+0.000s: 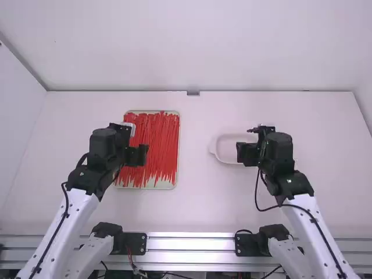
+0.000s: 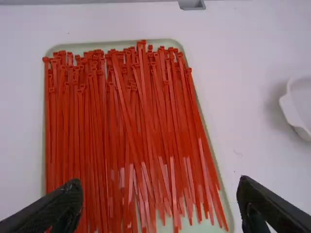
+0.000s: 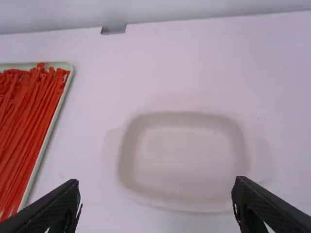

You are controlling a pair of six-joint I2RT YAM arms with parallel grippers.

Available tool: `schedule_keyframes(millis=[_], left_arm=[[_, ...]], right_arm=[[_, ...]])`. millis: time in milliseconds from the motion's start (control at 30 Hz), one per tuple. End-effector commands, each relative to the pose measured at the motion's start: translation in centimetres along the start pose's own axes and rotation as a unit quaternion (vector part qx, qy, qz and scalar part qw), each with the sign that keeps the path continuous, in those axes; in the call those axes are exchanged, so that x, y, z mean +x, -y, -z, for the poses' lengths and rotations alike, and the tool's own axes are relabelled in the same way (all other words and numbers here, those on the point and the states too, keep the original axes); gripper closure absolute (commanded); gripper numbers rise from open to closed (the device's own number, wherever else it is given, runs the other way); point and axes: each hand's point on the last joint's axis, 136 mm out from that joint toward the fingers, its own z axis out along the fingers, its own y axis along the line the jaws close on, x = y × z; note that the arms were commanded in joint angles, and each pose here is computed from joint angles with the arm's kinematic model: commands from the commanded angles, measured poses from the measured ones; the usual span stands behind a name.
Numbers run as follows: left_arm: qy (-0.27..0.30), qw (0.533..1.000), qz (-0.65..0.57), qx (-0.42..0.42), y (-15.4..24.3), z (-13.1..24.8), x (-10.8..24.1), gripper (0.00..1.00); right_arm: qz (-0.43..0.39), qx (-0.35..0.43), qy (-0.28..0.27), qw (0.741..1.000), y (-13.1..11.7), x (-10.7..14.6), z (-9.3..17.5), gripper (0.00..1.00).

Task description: Fasten the cable tie

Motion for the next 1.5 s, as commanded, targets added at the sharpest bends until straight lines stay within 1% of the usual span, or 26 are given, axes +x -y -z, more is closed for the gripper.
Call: schedule_keyframes(millis=[0,67,167,233,400,500,733,833,900,1000,1200,1400,1467], left_arm=[[0.003,1.0,0.007,0.003,0.4,0.4,-1.5,0.12],[-0.004,1.0,0.014,0.0,0.4,0.3,-1.6,0.1],[-0.017,1.0,0.016,0.003,0.6,0.1,-1.7,0.07],[-0.027,0.999,0.017,0.005,0.7,-0.2,-1.7,0.05],[-0.038,0.999,0.018,0.007,0.9,-0.5,-1.9,0.02],[-0.037,0.999,0.019,0.008,1.0,-0.6,-2.2,0.01],[-0.027,0.999,0.021,0.005,0.8,-1.1,-2.8,0.01],[-0.03,0.998,0.049,-0.036,-0.7,-1.6,-2.9,0.01],[-0.033,0.997,0.05,-0.043,-1.0,-1.9,-2.9,0.01],[-0.043,0.997,0.051,-0.047,-1.2,-2.8,-3.5,0.01],[-0.046,0.996,0.054,-0.053,-1.9,-4.1,-4.8,0.01],[-0.065,0.995,0.047,-0.054,-2.1,-6.5,-6.4,0.01],[-0.08,0.994,0.044,-0.062,-2.4,-7.8,-6.8,0.01]], right_arm=[[0.008,-0.019,-0.003,1.0,-1.3,-1.4,-0.1,0.12],[0.014,-0.021,-0.011,1.0,-1.7,-1.4,-0.5,0.1],[0.019,-0.005,-0.02,1.0,-1.8,-1.6,-1.1,0.07],[0.0,0.001,-0.023,1.0,-1.8,-1.8,-1.4,0.05],[0.0,-0.005,-0.031,0.999,-2.2,-1.9,-1.7,0.03],[0.013,-0.013,-0.039,0.999,-3.0,-1.7,-1.9,0.02],[0.044,-0.028,-0.019,0.998,-4.3,-2.5,-1.9,0.02],[0.048,-0.033,-0.016,0.998,-4.7,-2.6,-1.9,0.02],[0.049,-0.034,-0.016,0.998,-4.8,-2.6,-1.9,0.02],[0.051,-0.035,-0.018,0.998,-4.9,-2.5,-1.9,0.02],[0.051,-0.035,-0.016,0.998,-4.9,-2.6,-1.9,0.02],[0.051,-0.031,-0.015,0.998,-4.7,-2.6,-1.9,0.02],[0.051,-0.031,-0.016,0.998,-4.7,-2.6,-1.9,0.02]])
